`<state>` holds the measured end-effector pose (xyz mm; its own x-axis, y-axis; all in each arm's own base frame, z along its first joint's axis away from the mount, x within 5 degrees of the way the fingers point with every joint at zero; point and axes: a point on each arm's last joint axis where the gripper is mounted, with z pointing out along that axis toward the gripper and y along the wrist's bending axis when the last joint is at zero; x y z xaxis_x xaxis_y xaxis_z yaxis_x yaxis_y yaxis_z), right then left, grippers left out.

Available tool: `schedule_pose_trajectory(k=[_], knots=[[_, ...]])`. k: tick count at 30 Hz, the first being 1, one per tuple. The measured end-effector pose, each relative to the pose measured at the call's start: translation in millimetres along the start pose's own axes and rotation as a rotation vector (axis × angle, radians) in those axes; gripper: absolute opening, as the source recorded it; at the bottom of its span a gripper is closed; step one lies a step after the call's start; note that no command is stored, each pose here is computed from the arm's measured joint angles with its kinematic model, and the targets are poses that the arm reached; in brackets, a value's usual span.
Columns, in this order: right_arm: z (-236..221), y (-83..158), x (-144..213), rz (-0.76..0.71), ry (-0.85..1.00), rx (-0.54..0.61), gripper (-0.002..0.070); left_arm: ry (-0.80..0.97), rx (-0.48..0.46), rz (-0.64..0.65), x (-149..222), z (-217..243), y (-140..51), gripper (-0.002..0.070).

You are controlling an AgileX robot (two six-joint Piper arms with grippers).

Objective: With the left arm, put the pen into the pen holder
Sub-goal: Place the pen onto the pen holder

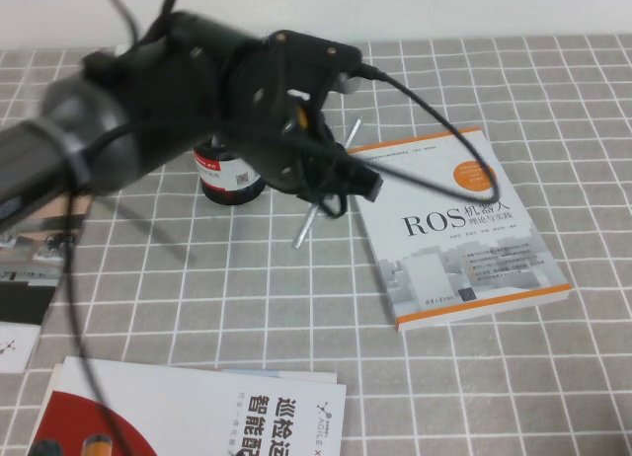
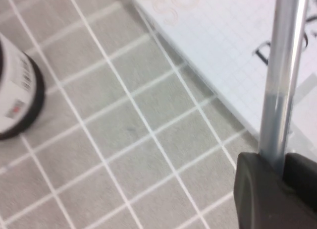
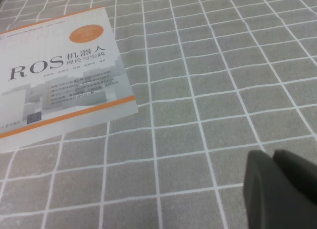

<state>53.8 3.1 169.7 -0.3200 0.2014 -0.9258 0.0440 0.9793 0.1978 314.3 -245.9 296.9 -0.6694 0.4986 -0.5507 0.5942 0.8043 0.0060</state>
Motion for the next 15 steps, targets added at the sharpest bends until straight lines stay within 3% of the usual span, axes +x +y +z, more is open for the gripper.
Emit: schedule_pose_trajectory(k=[5, 15], knots=[[0.0, 0.0, 0.0, 0.0, 0.0, 0.0, -0.0015, -0.172, -0.018, 0.005, 17.1, -17.8, 6.7, 0.0046], [0.0, 0.0, 0.0, 0.0, 0.0, 0.0, -0.0015, -0.645, -0.11, -0.111, 52.8, -33.7, 62.3, 0.0046]])
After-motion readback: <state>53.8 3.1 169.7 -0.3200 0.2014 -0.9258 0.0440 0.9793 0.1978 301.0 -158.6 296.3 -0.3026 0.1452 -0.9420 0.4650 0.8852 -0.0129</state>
